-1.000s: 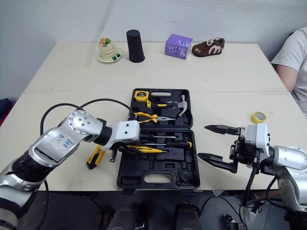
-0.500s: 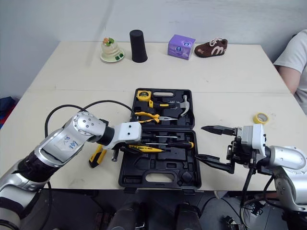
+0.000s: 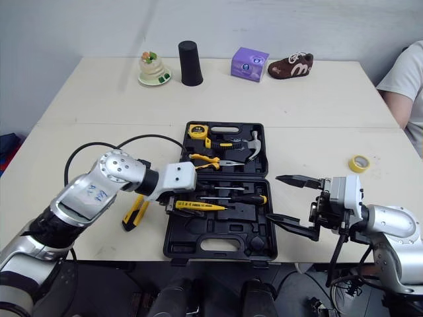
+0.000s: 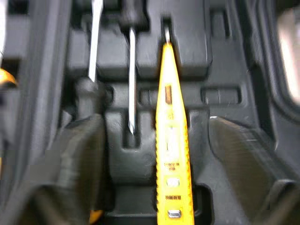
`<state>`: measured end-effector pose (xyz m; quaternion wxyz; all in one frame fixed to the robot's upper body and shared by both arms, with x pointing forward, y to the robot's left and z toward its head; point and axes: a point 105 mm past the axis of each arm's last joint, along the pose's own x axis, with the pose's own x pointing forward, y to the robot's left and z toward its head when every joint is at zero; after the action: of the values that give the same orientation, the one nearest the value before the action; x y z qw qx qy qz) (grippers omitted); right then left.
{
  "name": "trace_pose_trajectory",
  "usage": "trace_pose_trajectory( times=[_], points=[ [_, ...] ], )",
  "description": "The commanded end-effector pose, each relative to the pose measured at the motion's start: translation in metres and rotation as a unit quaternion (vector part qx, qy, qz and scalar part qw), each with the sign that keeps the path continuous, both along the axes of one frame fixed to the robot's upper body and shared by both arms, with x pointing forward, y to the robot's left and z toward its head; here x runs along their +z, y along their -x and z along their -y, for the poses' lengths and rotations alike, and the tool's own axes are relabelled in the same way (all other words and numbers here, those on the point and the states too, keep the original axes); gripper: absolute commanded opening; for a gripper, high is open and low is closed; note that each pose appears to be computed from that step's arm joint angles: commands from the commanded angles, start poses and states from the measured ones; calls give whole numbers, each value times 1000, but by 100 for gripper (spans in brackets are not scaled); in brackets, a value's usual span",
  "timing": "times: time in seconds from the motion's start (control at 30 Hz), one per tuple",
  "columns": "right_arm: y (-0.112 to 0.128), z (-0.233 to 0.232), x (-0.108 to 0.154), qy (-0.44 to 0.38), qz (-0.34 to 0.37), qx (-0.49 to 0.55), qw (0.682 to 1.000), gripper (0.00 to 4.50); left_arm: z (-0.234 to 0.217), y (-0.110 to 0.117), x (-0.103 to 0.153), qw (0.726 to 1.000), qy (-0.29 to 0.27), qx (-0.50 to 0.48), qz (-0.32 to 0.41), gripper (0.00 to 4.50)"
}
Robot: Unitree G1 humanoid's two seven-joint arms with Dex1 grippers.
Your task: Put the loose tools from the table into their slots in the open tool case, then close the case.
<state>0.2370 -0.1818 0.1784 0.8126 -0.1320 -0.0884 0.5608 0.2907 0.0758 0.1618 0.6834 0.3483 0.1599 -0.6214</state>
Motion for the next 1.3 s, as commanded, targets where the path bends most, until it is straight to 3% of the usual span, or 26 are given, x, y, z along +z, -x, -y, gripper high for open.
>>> trace_pose_trajectory(
  times=[0.03,0.13,0.2,0.23,0.3,0.53,1.1,1.3],
  points=[
    [3,-8,7,-5,23,10,1000,450,-3,5,16,999,44,-15,-4,401],
    [2,-10,7,-2,26,9,1000,450,-14,3,28,995,75,-40,52,401],
    [1,-10,6,0,25,6,1000,450,-20,5,34,987,146,-45,46,401],
    [0,-9,6,0,25,5,1000,450,-25,7,32,983,174,-45,39,376],
    [-1,-9,6,0,24,3,1000,450,-29,10,25,980,188,-50,37,312],
    [-2,-5,4,7,23,2,1000,450,-20,4,-5,983,178,-40,33,13],
    [-3,-3,-3,3,19,-2,1000,450,-26,-2,-77,989,133,38,-43,4],
    [-2,-2,-6,3,18,-2,1000,450,-21,-7,-76,985,150,63,-53,4]
  ],
)
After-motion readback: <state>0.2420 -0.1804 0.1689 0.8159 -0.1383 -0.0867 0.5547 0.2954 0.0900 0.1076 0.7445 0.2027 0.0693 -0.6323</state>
